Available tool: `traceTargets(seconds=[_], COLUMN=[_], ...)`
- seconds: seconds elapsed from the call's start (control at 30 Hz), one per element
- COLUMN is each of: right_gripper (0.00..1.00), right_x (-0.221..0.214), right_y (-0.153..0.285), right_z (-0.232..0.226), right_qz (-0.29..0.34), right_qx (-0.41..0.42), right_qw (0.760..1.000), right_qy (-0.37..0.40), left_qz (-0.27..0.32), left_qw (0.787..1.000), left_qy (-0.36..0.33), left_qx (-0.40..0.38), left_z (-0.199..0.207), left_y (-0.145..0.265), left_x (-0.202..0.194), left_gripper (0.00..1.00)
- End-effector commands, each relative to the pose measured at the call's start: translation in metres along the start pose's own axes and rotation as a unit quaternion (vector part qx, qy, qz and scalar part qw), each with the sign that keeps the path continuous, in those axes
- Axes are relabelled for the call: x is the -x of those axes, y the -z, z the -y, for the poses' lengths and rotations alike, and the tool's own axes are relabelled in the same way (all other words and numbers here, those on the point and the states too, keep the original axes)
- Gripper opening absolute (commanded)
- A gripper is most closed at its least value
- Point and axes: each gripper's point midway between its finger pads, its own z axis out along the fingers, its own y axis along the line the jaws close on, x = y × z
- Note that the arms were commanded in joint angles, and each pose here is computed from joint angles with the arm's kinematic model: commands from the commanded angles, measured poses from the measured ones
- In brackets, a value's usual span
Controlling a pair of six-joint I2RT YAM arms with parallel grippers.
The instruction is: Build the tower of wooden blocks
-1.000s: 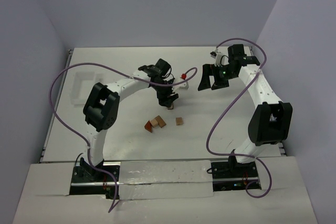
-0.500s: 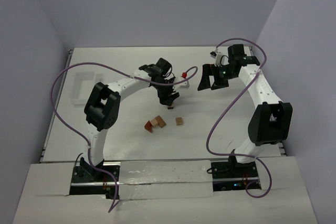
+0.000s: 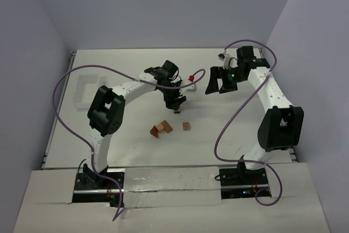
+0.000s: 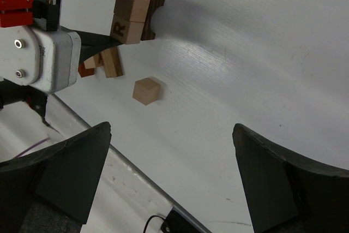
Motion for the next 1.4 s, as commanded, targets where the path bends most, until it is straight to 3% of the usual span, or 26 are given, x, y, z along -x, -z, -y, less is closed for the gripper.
traceTargets(seconds=[0.0, 0.77, 1.17, 1.37], right_gripper=[1.0, 1.0, 1.0, 1.0], right_x=[0.0125, 0.0117, 0.012, 0.0111], right_y=[0.0108, 0.0103, 0.0101, 0.0096], right_z=[-0.0086, -0.0099, -0.0103, -0.01], right_qz=[0.021, 0.018, 0.018, 0.016], right_qx=[0.009, 0.014, 0.016, 0.017], right_qw=[1.0, 1.0, 1.0, 1.0], right_qy=[0.015, 0.015, 0.015, 0.014], left_qz=[0.019, 0.013, 0.013, 0.011], left_qw=[1.0, 1.0, 1.0, 1.0], left_qy=[-0.015, -0.018, -0.021, -0.023], left_qx=[0.015, 0.02, 0.015, 0.009], left_z=[-0.011, -0.0145, -0.0121, -0.0099], left_y=[-0.0006, -0.0002, -0.0021, -0.0013], left_x=[0.0168, 0.0146, 0.0131, 0.0115], left_gripper=[0.5, 0.52, 0.77, 0.83])
